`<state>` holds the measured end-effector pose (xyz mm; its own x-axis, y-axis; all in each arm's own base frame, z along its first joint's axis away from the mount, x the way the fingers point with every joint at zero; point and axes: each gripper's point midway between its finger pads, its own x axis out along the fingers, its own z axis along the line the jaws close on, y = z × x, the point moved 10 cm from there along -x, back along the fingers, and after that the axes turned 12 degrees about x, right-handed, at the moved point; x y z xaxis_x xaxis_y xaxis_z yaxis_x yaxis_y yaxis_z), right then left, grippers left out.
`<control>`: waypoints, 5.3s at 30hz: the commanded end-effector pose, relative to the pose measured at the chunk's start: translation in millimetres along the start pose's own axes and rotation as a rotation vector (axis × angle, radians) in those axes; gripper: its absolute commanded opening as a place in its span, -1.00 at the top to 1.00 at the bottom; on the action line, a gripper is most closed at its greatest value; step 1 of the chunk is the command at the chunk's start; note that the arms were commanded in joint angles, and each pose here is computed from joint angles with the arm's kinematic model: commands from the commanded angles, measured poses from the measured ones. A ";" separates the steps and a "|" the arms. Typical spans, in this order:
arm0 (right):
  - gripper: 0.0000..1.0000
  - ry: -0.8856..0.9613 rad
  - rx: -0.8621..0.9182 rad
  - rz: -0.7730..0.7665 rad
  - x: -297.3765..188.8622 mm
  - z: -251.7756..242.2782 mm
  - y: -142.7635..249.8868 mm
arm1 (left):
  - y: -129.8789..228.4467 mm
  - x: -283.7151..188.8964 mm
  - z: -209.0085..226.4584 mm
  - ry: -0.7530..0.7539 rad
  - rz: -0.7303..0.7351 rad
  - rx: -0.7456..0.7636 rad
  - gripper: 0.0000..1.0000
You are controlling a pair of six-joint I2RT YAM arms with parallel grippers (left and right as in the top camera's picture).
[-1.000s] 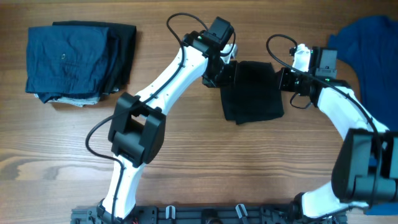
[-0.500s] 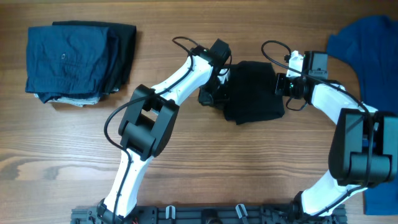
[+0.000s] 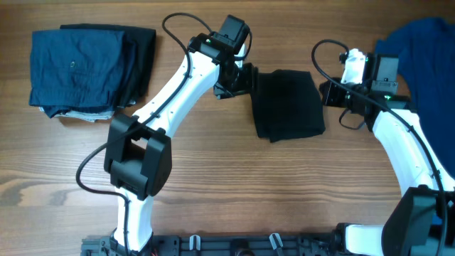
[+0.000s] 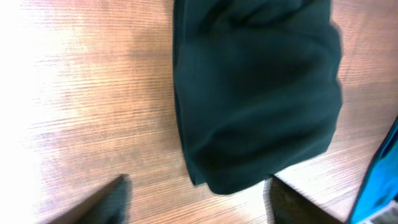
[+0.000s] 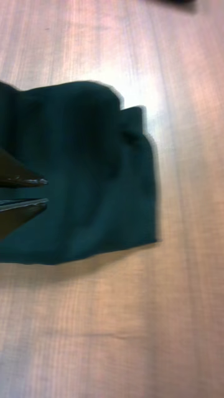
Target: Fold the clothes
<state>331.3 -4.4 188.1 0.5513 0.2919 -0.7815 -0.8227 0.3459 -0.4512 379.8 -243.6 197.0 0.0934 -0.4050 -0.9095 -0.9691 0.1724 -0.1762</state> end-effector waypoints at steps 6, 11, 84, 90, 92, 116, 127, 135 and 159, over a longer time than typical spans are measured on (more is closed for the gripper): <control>0.84 0.118 0.017 0.054 19.0 -17.5 9.2 | 2.8 62.5 -11.8 0.009 0.055 -0.011 -0.99; 0.90 0.061 -0.004 0.096 34.8 -19.5 12.9 | 9.6 95.4 -16.4 -0.024 0.083 -0.008 -0.99; -1.00 0.300 0.195 -0.291 -58.3 -47.7 -49.8 | -60.5 -98.1 33.5 -0.378 -0.590 0.201 0.92; -1.00 0.300 0.195 -0.290 -58.3 -47.7 -49.7 | -62.6 -174.0 69.8 -0.470 -0.771 0.133 0.92; -0.99 0.300 0.195 -0.291 -58.3 -47.7 -49.8 | -61.1 -197.2 84.7 -0.491 -0.825 0.097 0.92; -0.99 0.301 0.195 -0.291 -58.3 -47.8 -49.8 | -4.8 -229.0 354.2 -0.277 -0.769 -0.781 0.92; -0.99 0.300 0.195 -0.291 -58.3 -47.7 -49.8 | 26.7 -199.1 372.4 -0.326 -0.545 -0.993 0.92; -0.99 0.300 0.195 -0.291 -58.3 -47.7 -49.8 | 46.1 -211.6 361.1 -0.338 -0.476 -1.033 0.17; -0.99 0.300 0.195 -0.290 -58.3 -47.7 -49.7 | 46.2 -263.4 335.7 -0.413 -0.629 -0.769 0.92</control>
<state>331.8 -79.3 239.2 0.6787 -0.0882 -0.7291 -0.5857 0.5339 -0.6098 371.0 164.3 333.4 0.5959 0.1824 -0.7821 -0.5240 -0.6497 -0.5508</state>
